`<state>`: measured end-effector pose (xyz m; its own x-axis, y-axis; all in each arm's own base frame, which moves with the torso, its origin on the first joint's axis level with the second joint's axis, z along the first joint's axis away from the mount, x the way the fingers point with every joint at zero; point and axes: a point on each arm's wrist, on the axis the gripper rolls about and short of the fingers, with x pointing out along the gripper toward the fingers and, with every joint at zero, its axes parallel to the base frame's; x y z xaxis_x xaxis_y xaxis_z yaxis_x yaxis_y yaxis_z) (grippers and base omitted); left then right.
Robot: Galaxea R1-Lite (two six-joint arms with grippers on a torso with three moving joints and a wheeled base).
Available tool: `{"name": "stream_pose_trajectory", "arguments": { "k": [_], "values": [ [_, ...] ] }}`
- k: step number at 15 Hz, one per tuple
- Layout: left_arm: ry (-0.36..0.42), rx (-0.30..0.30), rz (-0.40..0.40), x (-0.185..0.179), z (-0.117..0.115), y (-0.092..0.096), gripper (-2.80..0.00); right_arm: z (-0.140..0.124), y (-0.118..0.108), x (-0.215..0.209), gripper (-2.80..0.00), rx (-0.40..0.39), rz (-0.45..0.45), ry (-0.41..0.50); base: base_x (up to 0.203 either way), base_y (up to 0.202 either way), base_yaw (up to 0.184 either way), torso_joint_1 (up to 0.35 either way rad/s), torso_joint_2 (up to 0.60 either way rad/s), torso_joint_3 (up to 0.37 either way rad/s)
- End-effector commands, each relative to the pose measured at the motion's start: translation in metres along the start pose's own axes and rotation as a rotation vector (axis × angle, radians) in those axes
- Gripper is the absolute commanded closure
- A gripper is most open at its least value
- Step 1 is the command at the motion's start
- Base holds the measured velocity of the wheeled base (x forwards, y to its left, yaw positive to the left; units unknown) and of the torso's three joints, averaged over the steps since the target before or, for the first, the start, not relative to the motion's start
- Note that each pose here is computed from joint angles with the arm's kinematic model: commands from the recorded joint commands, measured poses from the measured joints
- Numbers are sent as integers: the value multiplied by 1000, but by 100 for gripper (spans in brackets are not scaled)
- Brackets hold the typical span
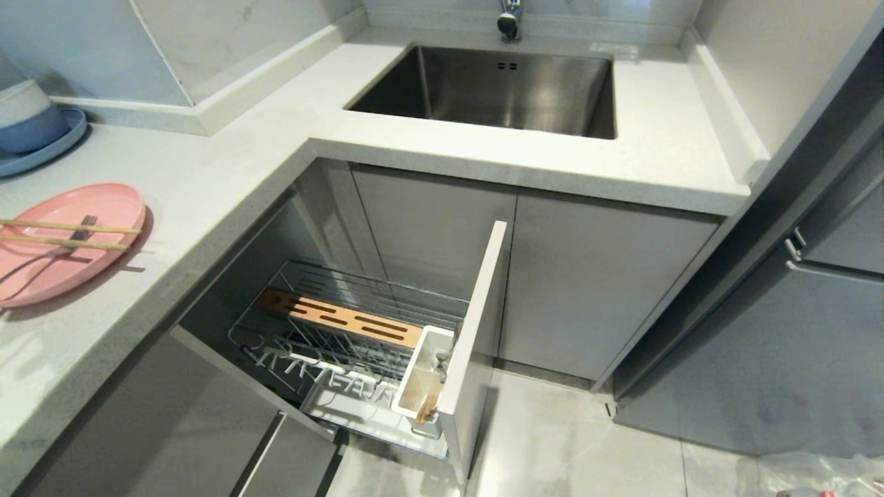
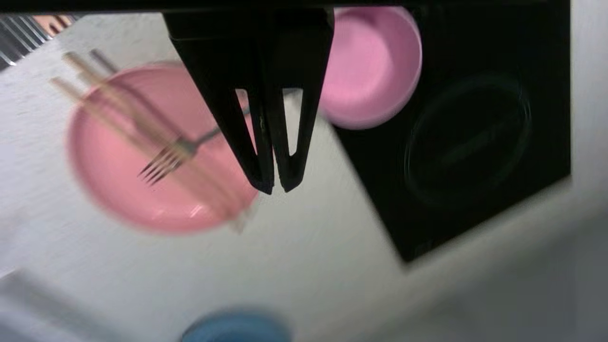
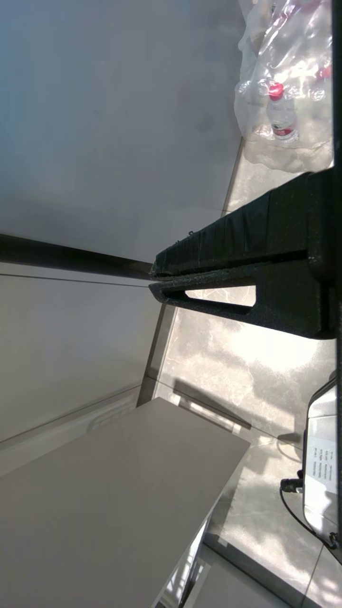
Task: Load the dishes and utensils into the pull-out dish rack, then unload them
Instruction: Pick up the bowl and place it in the cupboard
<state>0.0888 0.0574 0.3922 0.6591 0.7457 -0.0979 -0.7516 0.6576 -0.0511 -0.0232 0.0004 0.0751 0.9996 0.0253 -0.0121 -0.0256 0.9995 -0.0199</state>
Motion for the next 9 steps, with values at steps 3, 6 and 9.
{"name": "stream_pose_trajectory", "arguments": {
  "k": [3,6,9],
  "values": [
    [330,-164,62,38,-31,22,0,0,0,0,0,-1,1,0,0,0,0,0,0,0],
    [449,-300,88,52,-47,29,0,0,0,0,0,0,1,0,0,0,0,0,0,0],
    [489,-309,100,62,-53,32,-280,0,0,0,0,-1,1,0,0,0,0,0,0,0]
  ]
}}
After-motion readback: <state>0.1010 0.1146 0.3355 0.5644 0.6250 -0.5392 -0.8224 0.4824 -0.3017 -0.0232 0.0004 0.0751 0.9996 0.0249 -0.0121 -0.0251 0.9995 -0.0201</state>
